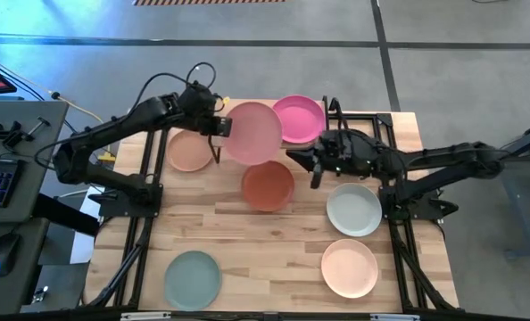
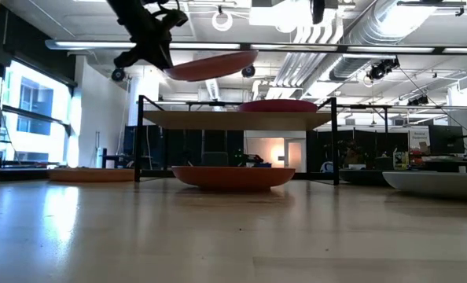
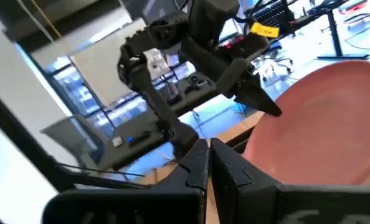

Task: Place and stack plates onto a shelf
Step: Put the light pink plate on the shelf

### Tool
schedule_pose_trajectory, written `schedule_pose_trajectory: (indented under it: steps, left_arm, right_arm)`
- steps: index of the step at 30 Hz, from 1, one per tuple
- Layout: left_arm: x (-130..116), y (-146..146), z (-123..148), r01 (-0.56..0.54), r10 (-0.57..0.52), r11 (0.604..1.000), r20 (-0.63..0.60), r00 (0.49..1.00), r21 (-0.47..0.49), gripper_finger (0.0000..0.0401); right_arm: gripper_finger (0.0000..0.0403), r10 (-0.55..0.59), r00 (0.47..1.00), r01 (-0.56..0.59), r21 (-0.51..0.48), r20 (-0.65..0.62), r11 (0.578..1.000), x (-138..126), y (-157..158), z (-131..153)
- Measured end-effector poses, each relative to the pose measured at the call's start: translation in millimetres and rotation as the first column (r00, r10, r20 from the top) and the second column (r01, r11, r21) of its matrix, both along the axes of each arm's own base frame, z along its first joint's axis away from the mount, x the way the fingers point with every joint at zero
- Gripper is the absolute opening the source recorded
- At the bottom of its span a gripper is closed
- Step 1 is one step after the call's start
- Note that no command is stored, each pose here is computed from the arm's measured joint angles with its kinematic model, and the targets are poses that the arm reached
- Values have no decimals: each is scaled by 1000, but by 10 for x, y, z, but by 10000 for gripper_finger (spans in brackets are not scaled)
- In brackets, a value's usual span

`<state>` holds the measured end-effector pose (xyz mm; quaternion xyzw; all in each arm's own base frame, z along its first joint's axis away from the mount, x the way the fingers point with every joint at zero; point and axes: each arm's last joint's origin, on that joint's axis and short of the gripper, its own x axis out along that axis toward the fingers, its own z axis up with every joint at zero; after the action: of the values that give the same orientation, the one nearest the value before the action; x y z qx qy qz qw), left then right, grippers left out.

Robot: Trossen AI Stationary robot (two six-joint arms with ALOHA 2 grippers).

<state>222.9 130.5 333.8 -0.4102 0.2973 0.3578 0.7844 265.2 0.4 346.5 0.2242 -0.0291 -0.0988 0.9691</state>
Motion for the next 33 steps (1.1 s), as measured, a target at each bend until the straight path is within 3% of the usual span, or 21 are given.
schedule_pose_trajectory:
  steps: [3, 6, 9, 12, 18, 21, 27, 30, 33]
  left_arm:
    - [-4, 14, 38, 2, -2, 1000, 9, 1000, 1, 0]
    - [-4, 14, 53, 3, -3, 1000, 14, 1000, 5, 0]
    - [-16, 7, 41, -7, 7, 1000, 0, 1000, -12, 0]
    - [-31, -1, 27, -14, 13, 1000, -19, 1000, -23, 0]
    - [-33, -1, 25, -21, 20, 999, -19, 1000, -28, 0]
    - [-33, -2, 25, -23, 23, 999, -19, 1000, -28, 0]
    - [-33, -2, 25, -23, 23, 999, -19, 1000, -29, 0]
    - [-33, -2, 25, -23, 23, 999, -19, 1000, -28, 0]
    - [-31, -1, 27, -23, 23, 999, -17, 1000, -27, 0]
  right_arm:
    - [0, -94, 983, 91, -28, -155, 995, 118, -82, 187]
    - [0, -248, 903, 258, -18, -350, 966, 215, -231, 284]
    - [0, -337, 826, 373, -11, -452, 928, 288, -388, 391]
    - [2, -365, 793, 408, -18, -488, 913, 355, -508, 533]
    - [44, -356, 814, 407, 12, -459, 914, 473, -621, 757]
    - [89, -315, 819, 397, 78, -480, 914, 541, -665, 697]
    - [178, -317, 755, 457, 114, -574, 882, 654, -748, 461]
    - [204, -310, 743, 462, 118, -594, 879, 686, -755, 406]
    - [214, -337, 694, 492, 77, -637, 867, 708, -768, 317]
